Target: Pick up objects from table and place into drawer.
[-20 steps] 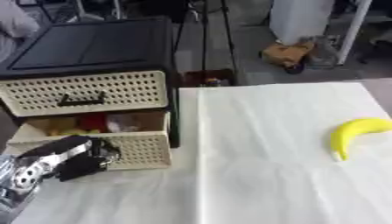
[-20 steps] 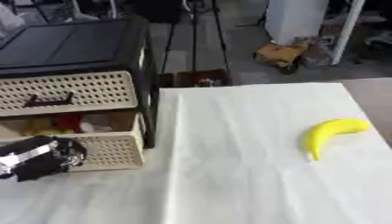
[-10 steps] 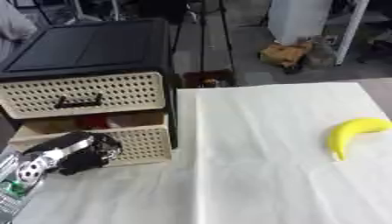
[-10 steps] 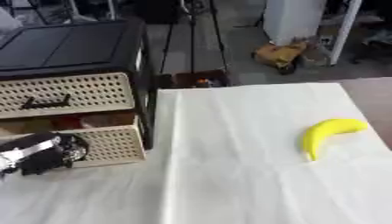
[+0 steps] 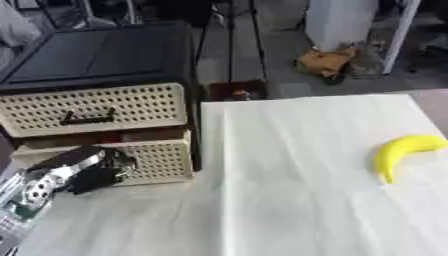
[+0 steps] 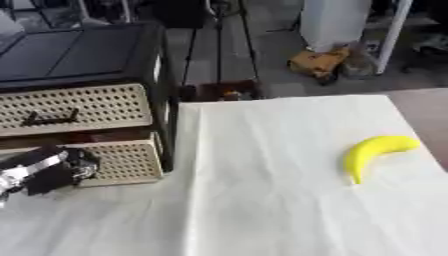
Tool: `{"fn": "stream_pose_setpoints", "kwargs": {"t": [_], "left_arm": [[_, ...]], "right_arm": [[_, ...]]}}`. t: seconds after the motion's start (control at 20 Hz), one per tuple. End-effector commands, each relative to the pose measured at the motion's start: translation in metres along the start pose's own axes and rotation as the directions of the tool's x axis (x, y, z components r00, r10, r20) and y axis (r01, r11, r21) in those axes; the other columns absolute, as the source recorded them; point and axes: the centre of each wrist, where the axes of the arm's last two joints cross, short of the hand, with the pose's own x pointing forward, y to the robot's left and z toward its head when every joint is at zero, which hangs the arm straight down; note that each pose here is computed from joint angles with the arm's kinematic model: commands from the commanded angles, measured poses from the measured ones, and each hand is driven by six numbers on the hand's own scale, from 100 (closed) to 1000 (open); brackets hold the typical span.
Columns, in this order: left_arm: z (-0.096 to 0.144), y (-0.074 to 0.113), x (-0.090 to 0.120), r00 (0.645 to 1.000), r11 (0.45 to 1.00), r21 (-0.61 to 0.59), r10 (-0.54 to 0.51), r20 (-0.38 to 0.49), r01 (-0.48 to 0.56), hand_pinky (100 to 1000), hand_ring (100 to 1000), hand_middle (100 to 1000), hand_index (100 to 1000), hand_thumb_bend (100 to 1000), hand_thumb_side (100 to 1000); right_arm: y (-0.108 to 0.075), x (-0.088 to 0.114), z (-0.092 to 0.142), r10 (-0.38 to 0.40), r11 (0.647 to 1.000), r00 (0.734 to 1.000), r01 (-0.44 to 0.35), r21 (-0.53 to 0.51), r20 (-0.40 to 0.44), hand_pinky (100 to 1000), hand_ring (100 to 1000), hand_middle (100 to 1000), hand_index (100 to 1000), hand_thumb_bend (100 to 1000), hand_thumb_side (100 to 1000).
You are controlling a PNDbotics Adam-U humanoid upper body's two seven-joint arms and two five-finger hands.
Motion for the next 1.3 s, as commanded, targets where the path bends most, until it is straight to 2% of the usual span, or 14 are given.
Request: {"fn": "stream_pose_setpoints", "kwargs": {"t": [0.05, 0.3, 0.65, 0.85, 1.0, 1.3], "left_arm": [[0.002, 0.014, -0.006, 1.000, 0.999, 0.047, -0.002, -0.027, 0.004, 100, 186, 813, 1000, 100, 996], [-0.001, 0.015, -0.004, 0.999, 0.998, 0.051, 0.031, -0.011, -0.031, 100, 180, 800, 1000, 100, 1000], [-0.008, 0.017, -0.007, 0.998, 0.996, 0.078, 0.049, -0.042, -0.046, 100, 182, 824, 1000, 100, 1000], [-0.007, 0.018, -0.006, 0.998, 0.996, 0.075, 0.047, -0.028, -0.045, 100, 183, 770, 1000, 100, 1000], [0.001, 0.022, -0.002, 0.999, 0.995, 0.098, 0.036, -0.006, -0.035, 100, 193, 704, 940, 100, 1000], [0.012, 0.026, 0.006, 1.000, 0.992, 0.126, 0.021, 0.001, -0.021, 100, 193, 704, 940, 100, 1000]], "right_arm": [[-0.001, 0.006, -0.008, -0.010, 1.000, 1.000, 0.010, -0.005, 0.029, 698, 677, 503, 655, 100, 826], [-0.001, 0.006, -0.007, -0.010, 1.000, 1.000, 0.010, -0.005, 0.026, 698, 677, 503, 654, 100, 825], [-0.001, 0.006, -0.008, -0.012, 1.000, 1.000, 0.013, -0.007, 0.028, 698, 677, 504, 655, 100, 826], [-0.002, 0.005, -0.008, -0.010, 1.000, 1.000, 0.011, -0.007, 0.025, 698, 677, 503, 655, 100, 826], [-0.002, 0.005, -0.007, -0.007, 1.000, 1.000, 0.007, -0.009, 0.023, 698, 677, 504, 655, 100, 827], [-0.003, 0.004, -0.007, -0.005, 1.000, 1.000, 0.005, -0.013, 0.022, 698, 677, 504, 655, 100, 827]]}}
